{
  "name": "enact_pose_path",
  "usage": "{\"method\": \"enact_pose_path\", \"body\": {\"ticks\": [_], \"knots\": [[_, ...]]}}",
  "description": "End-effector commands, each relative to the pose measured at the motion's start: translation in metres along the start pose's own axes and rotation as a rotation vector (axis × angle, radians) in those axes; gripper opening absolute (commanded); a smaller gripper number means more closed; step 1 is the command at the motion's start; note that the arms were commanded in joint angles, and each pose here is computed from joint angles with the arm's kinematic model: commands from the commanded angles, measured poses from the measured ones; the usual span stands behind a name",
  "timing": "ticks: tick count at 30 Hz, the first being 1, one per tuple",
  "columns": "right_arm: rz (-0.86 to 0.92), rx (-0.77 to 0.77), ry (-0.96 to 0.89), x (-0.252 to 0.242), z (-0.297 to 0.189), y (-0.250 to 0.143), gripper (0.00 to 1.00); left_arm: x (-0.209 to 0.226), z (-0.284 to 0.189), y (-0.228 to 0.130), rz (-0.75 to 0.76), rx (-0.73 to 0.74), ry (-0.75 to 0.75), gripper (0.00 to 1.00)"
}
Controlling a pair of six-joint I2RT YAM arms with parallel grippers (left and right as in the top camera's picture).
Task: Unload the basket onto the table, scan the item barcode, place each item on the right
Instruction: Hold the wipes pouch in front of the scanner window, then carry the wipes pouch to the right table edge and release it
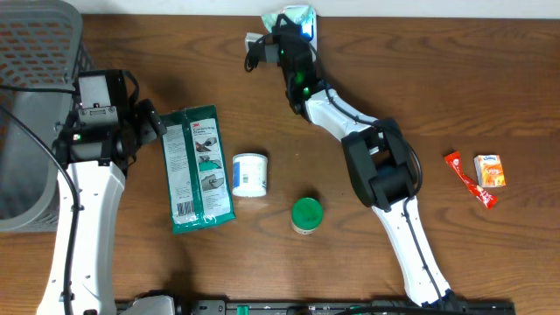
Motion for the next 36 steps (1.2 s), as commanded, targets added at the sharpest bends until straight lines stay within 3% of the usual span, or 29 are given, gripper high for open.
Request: {"method": "enact_pose_path", "body": {"ticks": [1, 14, 23, 28, 36], "knots": [[0.022, -0.01, -0.019, -0.006, -0.001, 0.01, 0.01, 0.0, -0.005, 0.006, -0.01, -0.024, 0.0, 0.96], [0.076, -0.035, -0.024, -0.007, -0.003, 0.017, 0.01, 0.0, -0.005, 0.006, -0.01, -0.024, 0.0, 0.96], [0.267, 0.03, -0.232, -0.06, -0.012, 0.001, 0.01, 0.0, -0.005, 0.006, -0.01, -0.024, 0.0, 0.96], [0.464, 0.045, -0.277, -0.107, -0.027, -0.011, 0.01, 0.0, -0.005, 0.006, -0.01, -0.024, 0.0, 0.96], [0.823, 0.047, -0.094, -0.178, -0.075, -0.041, 0.01, 0.0, -0.005, 0.006, -0.01, -0.025, 0.0, 0.96]]}}
Point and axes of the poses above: each gripper's point midway between its finger pads, its own z axis out along the fingers, its own x axis along the line the jaws close on, y = z × x, the point moved 9 cm from there along -z, back along the fingers, and after that the axes turned 7 degrees about -z, right-handed, at the moved point
